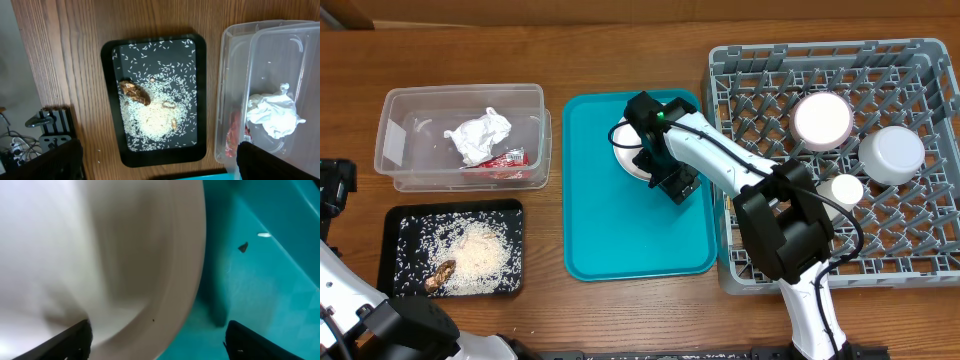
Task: Sort waste into correct bins and load items into the dishwasher
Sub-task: 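Grasp the pink plate edge with the right gripper, then lift the plate and carry it to the back of the rack, then lower the plate upright into the rack slots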
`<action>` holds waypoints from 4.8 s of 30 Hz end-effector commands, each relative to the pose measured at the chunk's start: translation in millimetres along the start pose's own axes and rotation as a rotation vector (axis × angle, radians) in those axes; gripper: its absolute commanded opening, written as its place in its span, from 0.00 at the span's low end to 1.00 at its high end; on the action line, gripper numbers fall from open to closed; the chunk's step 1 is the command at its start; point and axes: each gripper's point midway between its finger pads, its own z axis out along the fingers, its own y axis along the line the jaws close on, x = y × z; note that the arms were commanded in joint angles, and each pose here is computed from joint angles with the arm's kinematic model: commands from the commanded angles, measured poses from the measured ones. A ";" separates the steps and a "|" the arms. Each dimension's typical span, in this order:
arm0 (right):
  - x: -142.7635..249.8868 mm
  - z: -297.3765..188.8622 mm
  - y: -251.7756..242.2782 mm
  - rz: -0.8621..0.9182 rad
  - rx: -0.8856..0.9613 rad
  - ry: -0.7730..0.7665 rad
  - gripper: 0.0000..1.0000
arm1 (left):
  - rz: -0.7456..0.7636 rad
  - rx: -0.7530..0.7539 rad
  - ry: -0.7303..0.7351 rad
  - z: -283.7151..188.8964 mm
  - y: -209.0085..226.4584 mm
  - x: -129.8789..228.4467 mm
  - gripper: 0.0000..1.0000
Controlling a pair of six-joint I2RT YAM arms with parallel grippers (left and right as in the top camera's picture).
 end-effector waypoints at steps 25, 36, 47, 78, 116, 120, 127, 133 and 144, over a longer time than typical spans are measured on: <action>2.6 15.4 -33.2 -0.151 0.168 -0.020 0.10 | -0.026 0.007 -0.023 -5.6 1.5 -3.4 1.00; -2.7 -5.8 -23.2 -0.262 0.109 -0.023 0.04 | -0.026 0.007 -0.023 -5.6 1.5 -3.4 1.00; -84.5 -172.2 -6.2 -0.490 -0.149 -0.316 0.04 | -0.026 0.007 -0.023 -5.6 1.5 -3.4 1.00; -275.7 -239.9 -148.9 -0.159 0.270 -0.891 0.04 | -0.026 0.007 -0.023 -5.6 1.5 -3.4 1.00; -255.7 -198.1 -114.7 -0.233 0.235 -0.916 0.04 | -0.026 0.007 -0.023 -5.6 1.5 -3.4 1.00; -254.0 -197.7 -114.0 -0.239 0.237 -0.914 0.04 | -0.026 0.007 -0.023 -5.6 1.5 -3.4 1.00; -249.3 -197.7 -109.5 -0.254 0.231 -0.916 0.04 | -0.026 0.007 -0.023 -5.6 1.5 -3.4 1.00; -243.4 -197.2 -105.2 -0.273 0.228 -0.915 0.04 | -0.026 0.007 -0.023 -5.6 1.5 -3.4 1.00; -241.4 -199.6 -107.9 -0.283 0.259 -0.928 0.04 | -0.026 0.007 -0.022 -5.6 1.6 -3.3 1.00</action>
